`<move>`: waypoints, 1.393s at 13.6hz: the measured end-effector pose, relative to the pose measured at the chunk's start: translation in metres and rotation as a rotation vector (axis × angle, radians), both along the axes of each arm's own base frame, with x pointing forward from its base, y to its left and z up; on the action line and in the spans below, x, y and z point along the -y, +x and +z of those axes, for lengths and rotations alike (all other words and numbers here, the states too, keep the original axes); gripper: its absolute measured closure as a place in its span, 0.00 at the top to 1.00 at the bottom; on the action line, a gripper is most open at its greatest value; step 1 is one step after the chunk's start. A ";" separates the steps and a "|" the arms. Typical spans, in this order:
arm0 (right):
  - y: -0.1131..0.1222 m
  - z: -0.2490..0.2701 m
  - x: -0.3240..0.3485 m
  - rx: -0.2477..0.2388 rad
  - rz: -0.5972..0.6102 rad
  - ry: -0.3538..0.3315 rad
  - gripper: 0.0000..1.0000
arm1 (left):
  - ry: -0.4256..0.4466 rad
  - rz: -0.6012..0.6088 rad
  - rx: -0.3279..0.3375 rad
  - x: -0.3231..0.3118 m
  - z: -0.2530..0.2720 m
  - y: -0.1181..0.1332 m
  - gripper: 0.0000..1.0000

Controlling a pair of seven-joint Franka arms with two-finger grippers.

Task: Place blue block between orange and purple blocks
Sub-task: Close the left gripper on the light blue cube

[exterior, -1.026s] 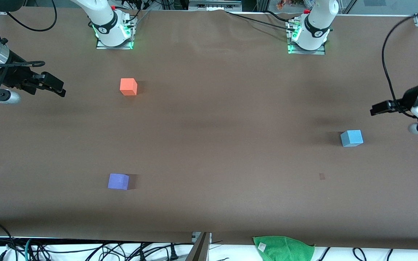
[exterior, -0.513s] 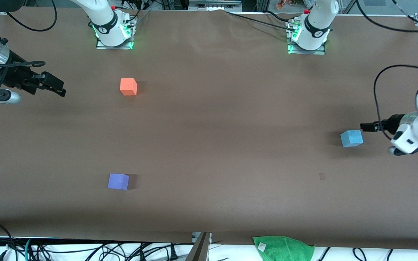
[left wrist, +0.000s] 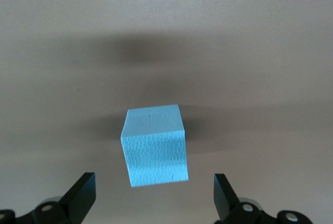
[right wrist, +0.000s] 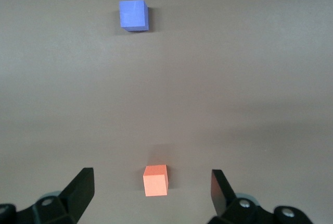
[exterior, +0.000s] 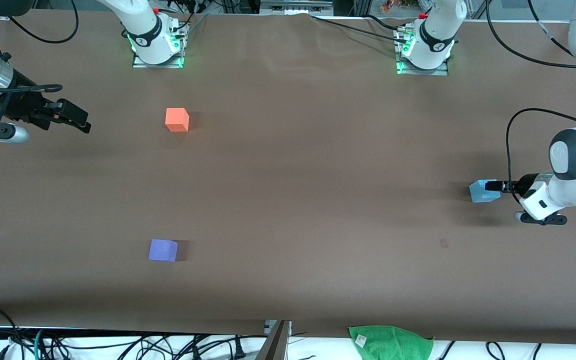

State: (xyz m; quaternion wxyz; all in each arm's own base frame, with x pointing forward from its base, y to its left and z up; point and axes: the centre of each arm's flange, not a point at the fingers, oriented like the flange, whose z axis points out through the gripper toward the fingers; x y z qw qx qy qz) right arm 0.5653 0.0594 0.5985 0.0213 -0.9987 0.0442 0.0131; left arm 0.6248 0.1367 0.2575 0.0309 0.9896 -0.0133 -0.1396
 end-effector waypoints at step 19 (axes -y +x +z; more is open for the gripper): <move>0.000 0.000 -0.001 0.000 0.002 0.000 1.00 | -0.008 0.021 0.056 -0.004 -0.061 -0.031 0.59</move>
